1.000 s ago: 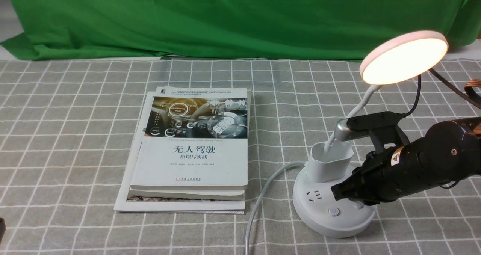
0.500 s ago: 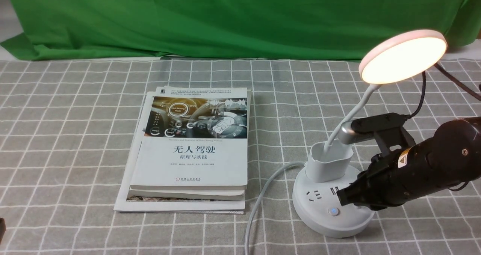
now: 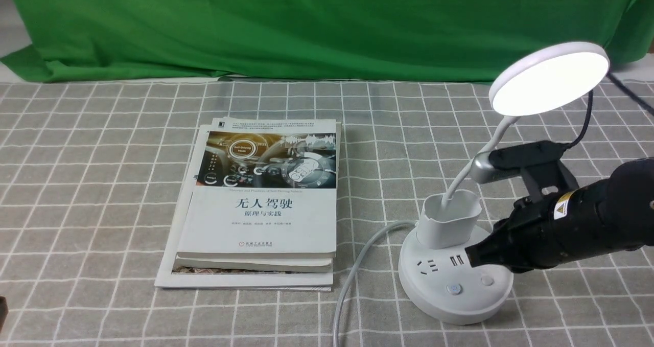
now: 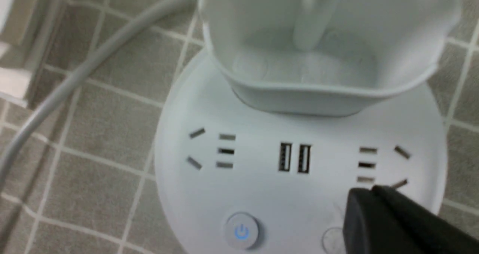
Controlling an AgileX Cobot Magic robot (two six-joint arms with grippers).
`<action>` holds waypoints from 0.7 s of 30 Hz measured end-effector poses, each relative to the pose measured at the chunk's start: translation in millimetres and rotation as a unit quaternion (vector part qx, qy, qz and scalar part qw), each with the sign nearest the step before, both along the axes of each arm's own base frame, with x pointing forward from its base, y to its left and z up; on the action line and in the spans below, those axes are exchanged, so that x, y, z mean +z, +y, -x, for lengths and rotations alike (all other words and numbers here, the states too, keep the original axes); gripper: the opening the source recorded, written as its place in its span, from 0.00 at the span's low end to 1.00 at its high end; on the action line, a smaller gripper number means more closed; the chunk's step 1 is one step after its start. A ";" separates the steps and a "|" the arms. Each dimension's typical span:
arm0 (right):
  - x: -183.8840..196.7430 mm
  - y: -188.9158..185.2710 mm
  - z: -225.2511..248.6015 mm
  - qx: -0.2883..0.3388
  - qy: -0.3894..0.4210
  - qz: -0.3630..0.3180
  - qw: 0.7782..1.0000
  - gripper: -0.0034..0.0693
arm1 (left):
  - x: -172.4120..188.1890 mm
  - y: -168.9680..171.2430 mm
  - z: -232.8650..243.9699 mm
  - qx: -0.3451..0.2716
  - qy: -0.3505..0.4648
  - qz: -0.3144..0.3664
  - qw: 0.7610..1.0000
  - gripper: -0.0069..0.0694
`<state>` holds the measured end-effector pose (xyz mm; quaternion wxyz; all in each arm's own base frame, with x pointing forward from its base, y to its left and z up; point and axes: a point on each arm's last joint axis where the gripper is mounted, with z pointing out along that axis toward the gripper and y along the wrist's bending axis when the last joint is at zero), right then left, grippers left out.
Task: Turn off the desk lamp on the grey coffee tablecloth by hand.
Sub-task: 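Press the power button on the lamp base to turn the lamp off with the right gripper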
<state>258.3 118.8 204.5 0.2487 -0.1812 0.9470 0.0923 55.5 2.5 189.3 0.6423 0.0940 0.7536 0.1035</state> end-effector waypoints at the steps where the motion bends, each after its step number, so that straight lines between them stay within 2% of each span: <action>1: 2.1 -0.5 0.4 0.000 -0.003 -0.001 1.000 0.10 | 0.0 0.0 0.0 0.000 0.000 0.000 1.000 0.12; 7: -7.3 -0.5 2.4 -0.006 0.020 -0.001 1.000 0.09 | 0.0 0.0 0.0 0.000 0.000 0.000 1.000 0.12; 11: -39.1 -0.6 7.0 -0.017 0.055 0.006 0.998 0.10 | 0.0 0.0 0.0 0.000 0.000 0.000 1.000 0.12; 15: -37.8 -0.9 7.7 -0.020 0.050 0.002 0.999 0.10 | 0.0 0.0 0.0 0.000 0.000 0.000 1.000 0.12; 21: -14.3 -0.6 8.3 -0.015 0.025 -0.011 1.000 0.10 | 0.0 0.0 0.0 0.000 0.000 0.000 1.000 0.12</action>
